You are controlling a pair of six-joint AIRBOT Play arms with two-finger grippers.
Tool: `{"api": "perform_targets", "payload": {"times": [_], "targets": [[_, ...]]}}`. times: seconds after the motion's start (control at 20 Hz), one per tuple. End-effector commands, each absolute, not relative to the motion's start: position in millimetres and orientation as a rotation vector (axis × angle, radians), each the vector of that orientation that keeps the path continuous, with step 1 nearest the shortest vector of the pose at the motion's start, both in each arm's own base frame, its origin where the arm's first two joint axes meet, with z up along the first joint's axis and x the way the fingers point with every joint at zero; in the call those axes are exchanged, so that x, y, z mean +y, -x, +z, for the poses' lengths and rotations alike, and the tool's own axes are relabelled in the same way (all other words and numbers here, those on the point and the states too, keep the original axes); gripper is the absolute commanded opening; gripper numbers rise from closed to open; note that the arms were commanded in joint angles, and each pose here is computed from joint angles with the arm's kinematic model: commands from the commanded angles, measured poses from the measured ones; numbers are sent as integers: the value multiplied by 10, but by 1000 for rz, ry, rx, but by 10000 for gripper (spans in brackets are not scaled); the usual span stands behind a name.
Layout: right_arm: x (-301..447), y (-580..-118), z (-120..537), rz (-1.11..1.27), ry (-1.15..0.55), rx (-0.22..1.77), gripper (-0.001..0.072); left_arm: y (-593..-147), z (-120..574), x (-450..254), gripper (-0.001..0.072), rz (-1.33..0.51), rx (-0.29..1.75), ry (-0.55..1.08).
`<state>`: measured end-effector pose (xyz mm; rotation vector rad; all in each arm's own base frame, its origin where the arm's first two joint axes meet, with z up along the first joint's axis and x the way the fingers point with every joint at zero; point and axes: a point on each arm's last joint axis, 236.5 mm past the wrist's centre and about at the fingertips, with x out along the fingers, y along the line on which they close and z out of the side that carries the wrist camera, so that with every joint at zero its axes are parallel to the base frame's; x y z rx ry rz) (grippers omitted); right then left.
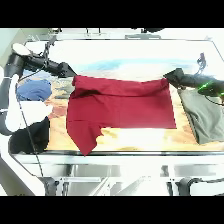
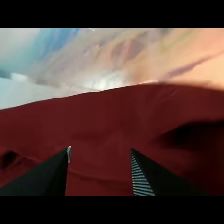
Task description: Fold the shirts.
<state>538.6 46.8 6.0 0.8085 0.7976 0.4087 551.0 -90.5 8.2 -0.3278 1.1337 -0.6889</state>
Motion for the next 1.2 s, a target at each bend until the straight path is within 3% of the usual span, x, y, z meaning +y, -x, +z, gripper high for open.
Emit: {"api": "perform_targets", "payload": {"times": [0.0, 0.15, 0.2, 0.5, 0.75, 0.8, 0.85, 0.9, 1.15], "targets": [[366, -5501, 129, 480, -843, 757, 437, -5574, 66, -403, 300, -614, 1131, 437], [89, -5267, 619, 554, -879, 724, 406, -5172, 334, 34, 300, -549, 1172, 519], [3, -5138, 745, 585, -877, 723, 219, -4967, 350, 104, 300, -545, 1210, 553], [-164, -4125, 135, 515, -761, 1150, 206, -3623, -398, -74, 300, -451, 1439, 719], [-112, -3733, -276, 471, -773, 1287, 207, -2983, -963, -410, 300, -389, 1546, 800], [-118, -3705, -303, 464, -771, 1300, 275, -2881, -1015, -478, 300, -395, 1575, 810], [-136, -3679, -330, 455, -761, 1315, 431, -2804, -1059, -533, 299, -398, 1597, 813], [-153, -3657, -355, 449, -748, 1326, 493, -2732, -1112, -575, 300, -396, 1617, 807], [-287, -3463, -604, 348, -720, 1435, 497, -2772, -1270, -680, 299, -365, 1596, 754]]}}
